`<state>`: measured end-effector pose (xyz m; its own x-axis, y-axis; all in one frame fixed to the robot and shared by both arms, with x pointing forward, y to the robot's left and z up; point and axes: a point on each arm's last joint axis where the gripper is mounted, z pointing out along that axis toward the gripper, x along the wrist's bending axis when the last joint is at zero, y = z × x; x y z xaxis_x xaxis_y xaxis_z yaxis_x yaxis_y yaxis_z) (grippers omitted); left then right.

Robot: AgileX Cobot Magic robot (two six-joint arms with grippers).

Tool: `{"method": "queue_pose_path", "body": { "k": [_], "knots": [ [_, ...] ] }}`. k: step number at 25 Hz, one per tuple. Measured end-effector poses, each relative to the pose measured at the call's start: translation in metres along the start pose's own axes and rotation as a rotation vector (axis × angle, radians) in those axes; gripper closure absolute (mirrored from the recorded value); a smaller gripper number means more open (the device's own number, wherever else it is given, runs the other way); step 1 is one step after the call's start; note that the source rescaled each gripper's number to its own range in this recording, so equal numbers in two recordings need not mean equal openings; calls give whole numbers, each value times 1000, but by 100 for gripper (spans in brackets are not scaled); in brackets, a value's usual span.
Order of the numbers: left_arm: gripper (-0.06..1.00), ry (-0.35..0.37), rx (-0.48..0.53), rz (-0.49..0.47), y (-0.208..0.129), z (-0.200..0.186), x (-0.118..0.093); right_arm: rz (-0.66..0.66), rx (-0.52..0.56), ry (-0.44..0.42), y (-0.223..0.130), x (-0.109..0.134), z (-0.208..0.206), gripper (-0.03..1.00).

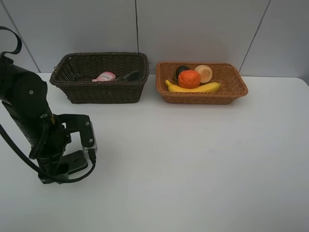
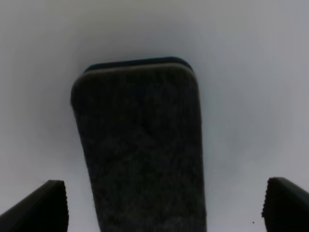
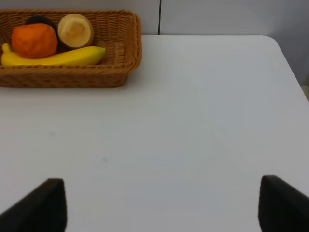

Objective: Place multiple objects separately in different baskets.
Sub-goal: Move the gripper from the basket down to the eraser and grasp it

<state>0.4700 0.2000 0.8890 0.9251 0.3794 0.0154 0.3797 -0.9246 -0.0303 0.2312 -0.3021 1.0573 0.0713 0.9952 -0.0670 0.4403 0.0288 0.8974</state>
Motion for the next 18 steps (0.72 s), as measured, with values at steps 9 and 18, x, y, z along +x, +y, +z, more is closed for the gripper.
{"method": "queue_pose_path", "body": {
  "k": [9,18],
  "knots": [
    [-6,-12,12,22,1,6,0,0,0,0,0,0,0,-3],
    [-6,-20,12,3,1,22,6,0,0,0,0,0,0,-3]
  ]
}}
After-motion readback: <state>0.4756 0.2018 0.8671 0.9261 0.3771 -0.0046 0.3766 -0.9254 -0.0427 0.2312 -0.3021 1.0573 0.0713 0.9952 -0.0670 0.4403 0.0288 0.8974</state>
